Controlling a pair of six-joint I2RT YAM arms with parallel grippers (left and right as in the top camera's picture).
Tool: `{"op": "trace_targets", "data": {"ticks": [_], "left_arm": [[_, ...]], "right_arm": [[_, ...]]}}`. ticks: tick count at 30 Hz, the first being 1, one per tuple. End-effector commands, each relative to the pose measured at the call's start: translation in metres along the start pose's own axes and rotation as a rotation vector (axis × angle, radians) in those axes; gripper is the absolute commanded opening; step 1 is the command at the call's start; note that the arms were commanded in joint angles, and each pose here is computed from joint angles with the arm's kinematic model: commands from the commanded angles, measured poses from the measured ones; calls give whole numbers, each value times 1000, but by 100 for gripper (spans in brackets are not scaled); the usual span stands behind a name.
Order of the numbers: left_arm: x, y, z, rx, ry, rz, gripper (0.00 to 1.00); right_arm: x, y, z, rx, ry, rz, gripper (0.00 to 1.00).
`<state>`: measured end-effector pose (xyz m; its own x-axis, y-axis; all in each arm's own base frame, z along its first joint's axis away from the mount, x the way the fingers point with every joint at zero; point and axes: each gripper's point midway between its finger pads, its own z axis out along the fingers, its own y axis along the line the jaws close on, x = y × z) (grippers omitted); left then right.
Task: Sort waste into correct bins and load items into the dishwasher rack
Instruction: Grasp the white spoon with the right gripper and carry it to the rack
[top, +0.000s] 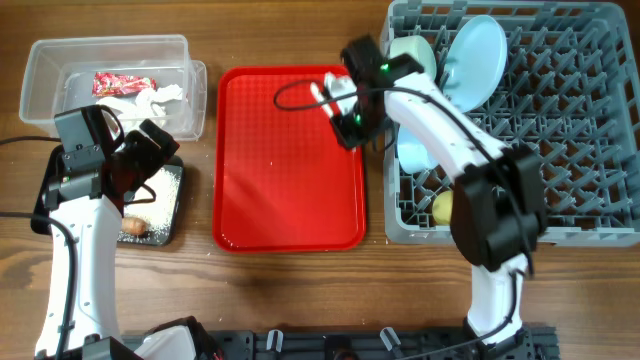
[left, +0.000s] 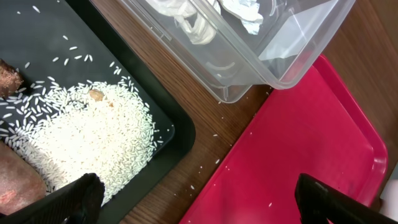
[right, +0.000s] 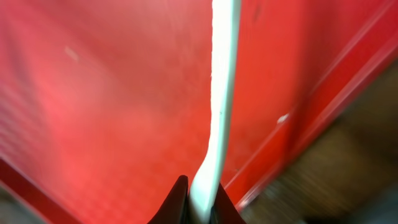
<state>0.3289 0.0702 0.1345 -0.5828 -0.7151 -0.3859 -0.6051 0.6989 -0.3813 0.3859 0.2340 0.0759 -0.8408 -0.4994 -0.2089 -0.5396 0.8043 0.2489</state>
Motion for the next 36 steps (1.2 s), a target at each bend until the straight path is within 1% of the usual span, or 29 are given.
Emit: {"op": "trace_targets", "data": {"ticks": [1,3,4,5,7,9,12,14,16,17,20,22,23,24,25,26,27,29,30,32,34,36], "left_arm": [[1,-2,1,8,6,22,100],[1,-2,1,8,6,22,100],[1,-2,1,8,6,22,100],[1,-2,1,8,6,22,100],[1,-2,1,8,6,22,100],[1,-2,1,8,6,22,100],[1,-2,1,8,6,22,100],[1,-2,1,8,6,22,100],[1,-2,1,8,6,22,100],[1,-2,1,8,6,22,100],[1,-2,1,8,6,22,100],[1,-2,1,8,6,22,100],[1,-2,1,8,6,22,100],[1,-2,1,8,6,22,100],[1,-2,1,8,6,22,100],[1,-2,1,8,6,22,100],[1,-2,1,8,6,22,100],[1,-2,1,8,6,22,100],[1,-2,1,8,6,22,100],[1,-2,1,8,6,22,100],[1,-2,1,8,6,22,100],[1,-2,1,8,6,22,100]], "right_arm": [[-42,-11,-123,155,-317,115,4],[-30,-55,-193,340,-471,345,4],[-19,-73,-217,405,-515,435,4],[3,-100,-249,482,-572,589,4],[37,-132,-274,536,-605,804,4],[72,-163,-278,541,-602,1083,4],[114,-193,-260,531,-594,1453,4],[137,-200,-232,516,-571,1708,4],[147,-195,-205,462,-539,1891,4],[148,-191,-191,417,-512,1943,4],[144,-185,-147,281,-451,1977,4],[140,-185,-128,218,-444,1973,4],[136,-185,-125,193,-450,1968,7],[135,-184,-125,185,-449,1968,18],[131,-184,-125,164,-454,1961,55],[131,-183,-125,161,-452,1960,94],[131,-183,-125,162,-449,1958,100],[123,-180,-125,132,-437,1843,100],[110,-179,-129,91,-461,1730,100],[105,-175,-139,70,-495,1683,100],[103,-167,-161,68,-548,1604,100],[99,-149,-187,49,-605,1465,100]]}}
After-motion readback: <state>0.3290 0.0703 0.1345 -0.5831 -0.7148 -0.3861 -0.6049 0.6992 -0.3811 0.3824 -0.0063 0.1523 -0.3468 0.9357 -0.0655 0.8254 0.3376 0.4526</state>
